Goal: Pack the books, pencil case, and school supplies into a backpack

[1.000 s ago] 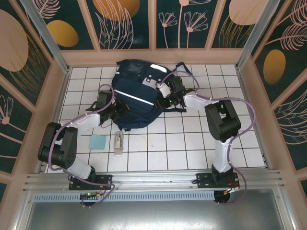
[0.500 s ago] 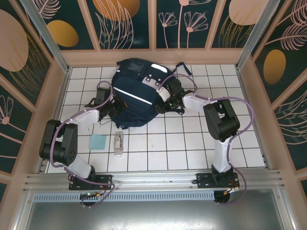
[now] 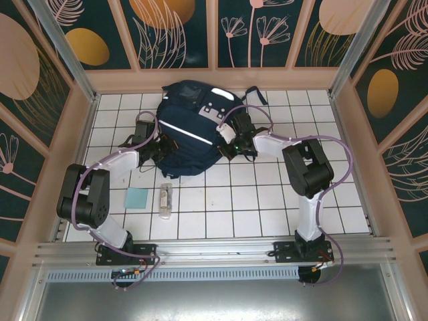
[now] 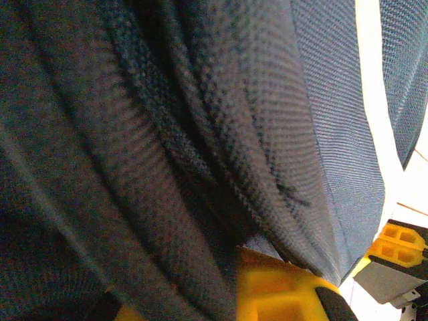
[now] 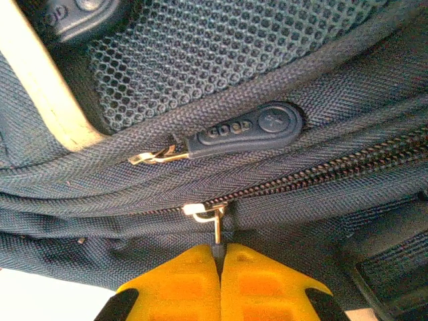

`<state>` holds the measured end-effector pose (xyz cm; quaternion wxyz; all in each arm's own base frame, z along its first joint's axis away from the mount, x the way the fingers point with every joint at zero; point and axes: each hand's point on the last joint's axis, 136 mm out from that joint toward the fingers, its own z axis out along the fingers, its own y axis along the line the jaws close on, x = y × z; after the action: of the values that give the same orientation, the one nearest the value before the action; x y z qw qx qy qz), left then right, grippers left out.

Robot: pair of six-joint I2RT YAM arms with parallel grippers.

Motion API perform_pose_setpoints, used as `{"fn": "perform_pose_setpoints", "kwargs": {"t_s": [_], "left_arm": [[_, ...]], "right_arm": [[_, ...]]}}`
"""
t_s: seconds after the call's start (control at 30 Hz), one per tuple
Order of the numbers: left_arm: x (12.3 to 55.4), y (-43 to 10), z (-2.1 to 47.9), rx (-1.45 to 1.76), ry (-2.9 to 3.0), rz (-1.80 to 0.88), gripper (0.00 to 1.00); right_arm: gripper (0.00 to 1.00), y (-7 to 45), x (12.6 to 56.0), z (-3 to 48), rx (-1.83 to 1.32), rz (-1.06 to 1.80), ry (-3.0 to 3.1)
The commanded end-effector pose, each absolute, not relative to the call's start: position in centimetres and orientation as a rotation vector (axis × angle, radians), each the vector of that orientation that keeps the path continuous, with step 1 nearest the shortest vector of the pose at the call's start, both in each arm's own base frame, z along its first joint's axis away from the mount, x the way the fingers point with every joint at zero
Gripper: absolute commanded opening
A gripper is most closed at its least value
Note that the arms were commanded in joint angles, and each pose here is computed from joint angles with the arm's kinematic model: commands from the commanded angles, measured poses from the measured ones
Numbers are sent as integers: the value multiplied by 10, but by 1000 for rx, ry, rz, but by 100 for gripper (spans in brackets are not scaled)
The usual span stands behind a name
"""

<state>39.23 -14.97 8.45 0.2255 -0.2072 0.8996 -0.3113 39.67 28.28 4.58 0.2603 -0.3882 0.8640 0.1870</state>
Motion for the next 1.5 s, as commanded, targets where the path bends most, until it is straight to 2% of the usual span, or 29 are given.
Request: {"fn": "perform_pose_setpoints", "kwargs": {"t_s": [0.0,0.53,0.8,0.83,0.93,1.0,1.2,1.47], "left_arm": [[413,-135,101,-543,2385,-791,0],[406,-141,119,-472,2397,-839,0],[408,-145,126,-468,2375,-879,0],[408,-147,126,-468,2370,-899,0],[408,-154,127,-472,2354,-972,1],[408,-159,124,-477,2347,-1016,1],[406,-167,117,-491,2337,-1097,2],[403,-168,123,-506,2297,-1143,3]], "right_arm": [[0,244,428,69,-904,385,2353],[0,179,504,56,-734,90,2444],[0,184,502,71,-588,178,2463],[7,190,497,78,-580,239,2459],[45,212,476,106,-588,450,2404],[58,225,461,125,-590,587,2353],[73,263,433,160,-596,883,2242],[77,312,426,150,-588,1073,2196]]}}
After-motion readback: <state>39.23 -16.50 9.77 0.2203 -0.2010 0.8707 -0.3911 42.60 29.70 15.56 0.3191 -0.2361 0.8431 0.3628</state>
